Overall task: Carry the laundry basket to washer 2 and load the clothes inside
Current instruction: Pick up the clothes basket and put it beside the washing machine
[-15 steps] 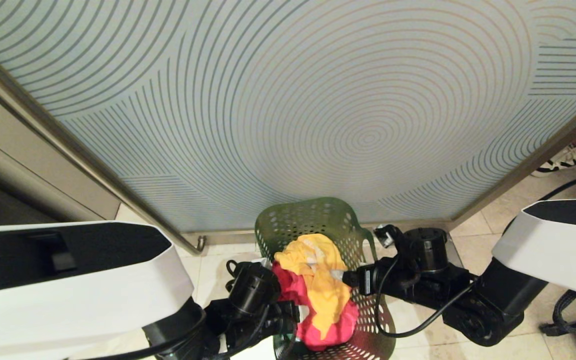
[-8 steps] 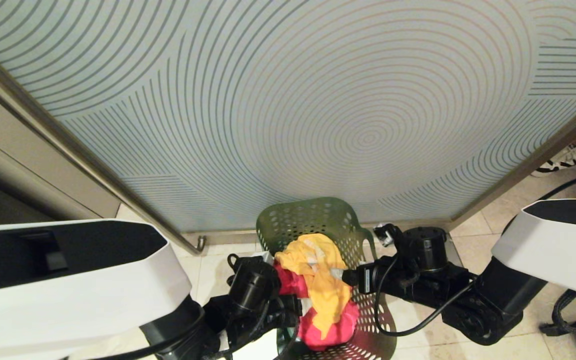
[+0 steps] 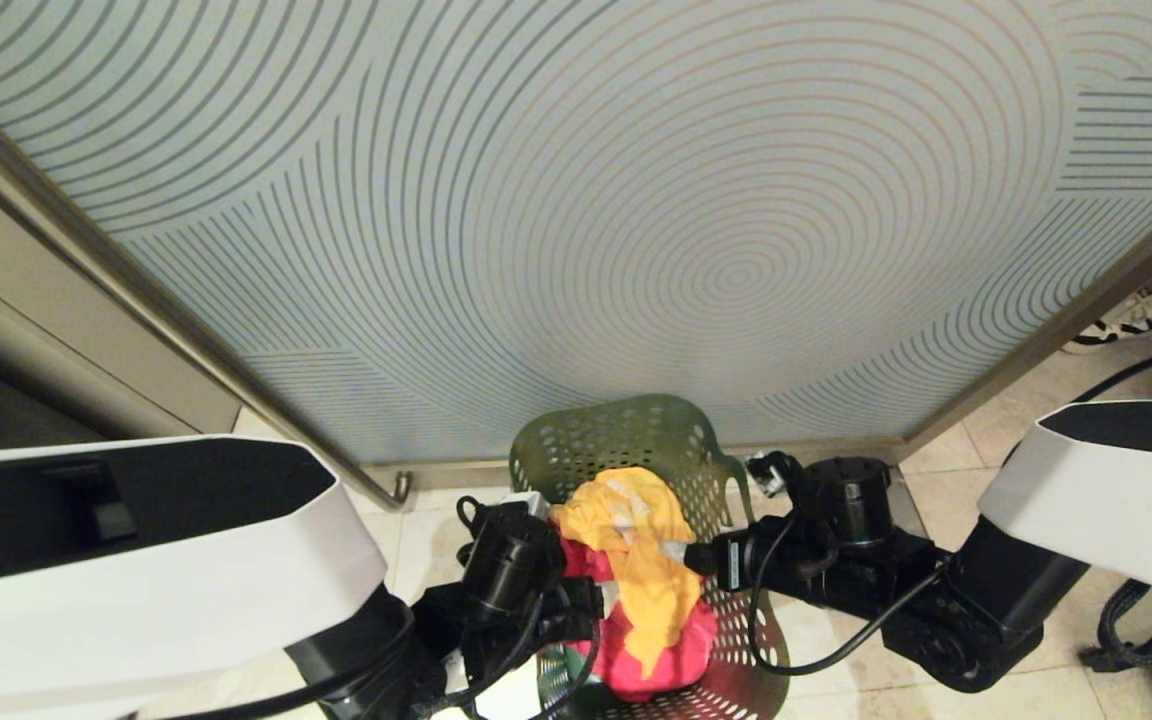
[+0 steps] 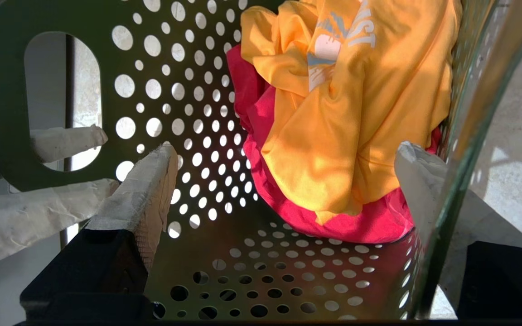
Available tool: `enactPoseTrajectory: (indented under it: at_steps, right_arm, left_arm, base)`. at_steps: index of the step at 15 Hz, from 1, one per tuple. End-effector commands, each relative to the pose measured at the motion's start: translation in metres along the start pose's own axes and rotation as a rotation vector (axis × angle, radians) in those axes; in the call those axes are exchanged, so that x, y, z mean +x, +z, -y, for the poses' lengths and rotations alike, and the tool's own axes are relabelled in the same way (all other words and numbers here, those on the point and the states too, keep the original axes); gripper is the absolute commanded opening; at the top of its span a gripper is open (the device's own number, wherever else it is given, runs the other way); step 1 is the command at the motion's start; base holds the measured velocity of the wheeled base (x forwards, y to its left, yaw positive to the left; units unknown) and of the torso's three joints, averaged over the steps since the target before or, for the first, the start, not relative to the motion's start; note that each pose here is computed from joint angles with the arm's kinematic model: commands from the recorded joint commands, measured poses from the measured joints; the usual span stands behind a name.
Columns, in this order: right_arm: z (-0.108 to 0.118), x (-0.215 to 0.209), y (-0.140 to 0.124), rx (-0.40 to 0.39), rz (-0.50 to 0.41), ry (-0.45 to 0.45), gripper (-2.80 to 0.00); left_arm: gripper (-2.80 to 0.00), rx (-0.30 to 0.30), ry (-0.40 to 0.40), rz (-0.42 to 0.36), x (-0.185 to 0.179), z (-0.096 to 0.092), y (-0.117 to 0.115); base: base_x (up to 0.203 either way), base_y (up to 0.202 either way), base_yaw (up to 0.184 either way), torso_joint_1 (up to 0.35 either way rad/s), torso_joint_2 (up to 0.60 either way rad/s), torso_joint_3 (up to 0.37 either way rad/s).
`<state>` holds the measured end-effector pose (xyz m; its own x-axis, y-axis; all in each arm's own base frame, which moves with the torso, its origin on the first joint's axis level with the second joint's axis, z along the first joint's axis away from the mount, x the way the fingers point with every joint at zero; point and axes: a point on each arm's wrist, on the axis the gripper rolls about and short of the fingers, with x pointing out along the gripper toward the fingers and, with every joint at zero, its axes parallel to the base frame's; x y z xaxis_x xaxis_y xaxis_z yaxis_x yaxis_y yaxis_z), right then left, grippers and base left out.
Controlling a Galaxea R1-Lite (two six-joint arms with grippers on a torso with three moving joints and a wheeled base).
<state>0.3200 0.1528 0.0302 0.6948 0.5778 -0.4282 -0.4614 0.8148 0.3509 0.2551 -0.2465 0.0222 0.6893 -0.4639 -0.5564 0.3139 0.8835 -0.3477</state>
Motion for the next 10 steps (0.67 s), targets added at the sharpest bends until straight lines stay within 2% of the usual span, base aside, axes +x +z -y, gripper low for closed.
enactPoseTrajectory:
  at_steps: [1, 4, 5, 6, 10]
  right_arm:
    - [0.0002, 0.0006, -0.0011, 0.001, -0.001, 0.002, 0.00]
    - [0.0001, 0.0012, -0.0001, 0.000, 0.004, 0.004, 0.00]
    - [0.0004, 0.0024, -0.0004, -0.006, 0.003, 0.004, 0.00]
    - [0.0013, 0.0041, -0.0020, -0.010, -0.002, 0.002, -2.80]
    - [0.0013, 0.0049, -0.0012, -0.015, 0.001, 0.004, -2.80]
  left_arm:
    - [0.00, -0.006, -0.003, 0.003, 0.0009, 0.0003, 0.0002]
    - [0.00, -0.011, -0.013, 0.010, 0.0021, 0.0020, 0.0026]
    - [-2.80, -0.010, -0.013, 0.009, 0.0026, 0.0020, 0.0024]
    - [-2.80, -0.011, -0.012, 0.007, 0.0032, 0.0017, 0.0017]
    - [-2.80, -0.010, -0.015, 0.003, 0.0034, 0.0021, 0.0010]
  base:
    - [0.000, 0.000, 0.000, 0.000, 0.00, 0.000]
    - [0.000, 0.000, 0.000, 0.000, 0.00, 0.000]
    - [0.000, 0.000, 0.000, 0.000, 0.00, 0.000]
    - [0.000, 0.000, 0.000, 0.000, 0.00, 0.000]
    - [0.000, 0.000, 0.000, 0.000, 0.00, 0.000]
